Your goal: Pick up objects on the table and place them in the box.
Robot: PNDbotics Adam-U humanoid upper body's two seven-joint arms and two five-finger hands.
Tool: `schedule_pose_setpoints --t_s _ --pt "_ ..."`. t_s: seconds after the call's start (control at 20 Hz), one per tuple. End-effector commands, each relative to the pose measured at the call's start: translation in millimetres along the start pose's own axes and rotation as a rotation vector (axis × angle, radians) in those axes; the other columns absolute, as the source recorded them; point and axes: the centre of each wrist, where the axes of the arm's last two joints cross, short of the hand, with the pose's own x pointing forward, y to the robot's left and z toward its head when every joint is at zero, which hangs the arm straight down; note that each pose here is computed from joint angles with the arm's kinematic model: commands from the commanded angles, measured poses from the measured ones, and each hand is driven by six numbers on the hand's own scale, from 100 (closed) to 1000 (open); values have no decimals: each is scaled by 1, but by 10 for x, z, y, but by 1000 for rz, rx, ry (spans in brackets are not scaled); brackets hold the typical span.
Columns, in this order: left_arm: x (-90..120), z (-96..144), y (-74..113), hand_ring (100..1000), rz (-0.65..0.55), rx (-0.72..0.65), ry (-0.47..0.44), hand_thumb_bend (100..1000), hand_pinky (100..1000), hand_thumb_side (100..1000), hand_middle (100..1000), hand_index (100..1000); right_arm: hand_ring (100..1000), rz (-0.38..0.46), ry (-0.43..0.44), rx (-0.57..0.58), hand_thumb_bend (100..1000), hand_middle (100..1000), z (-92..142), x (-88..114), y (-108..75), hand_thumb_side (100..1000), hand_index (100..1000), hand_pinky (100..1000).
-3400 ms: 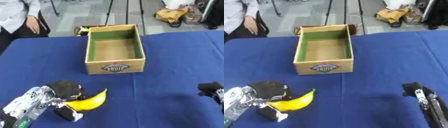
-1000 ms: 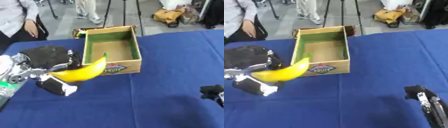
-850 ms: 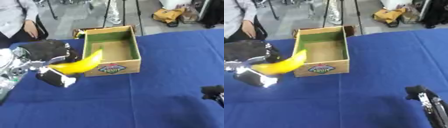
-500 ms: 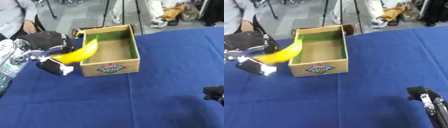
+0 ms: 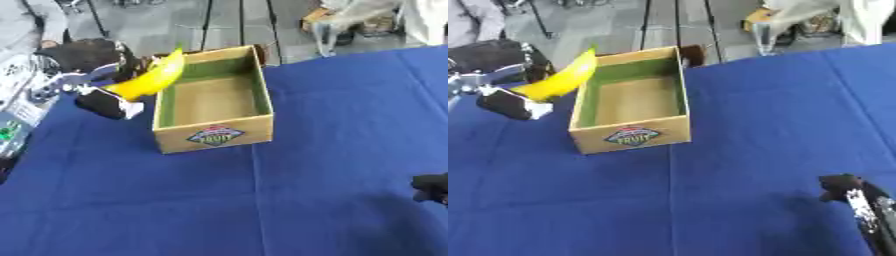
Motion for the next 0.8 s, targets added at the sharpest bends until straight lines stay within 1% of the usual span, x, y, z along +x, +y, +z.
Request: schedule_pose_setpoints --t_s 0.05,0.45,0.8 --pt "-140 10 125 524 -16 52 38 100 274 557 442 595 771 19 -37 9 100 484 -28 83 -45 978 714 775" --pt "-203 -164 152 518 4 134 50 100 252 558 430 584 772 22 -66 18 100 484 -75 140 -36 978 714 775" --pt "-335 -214 93 511 0 179 105 100 235 558 421 577 773 11 -100 41 100 484 -133 207 -8 975 714 775"
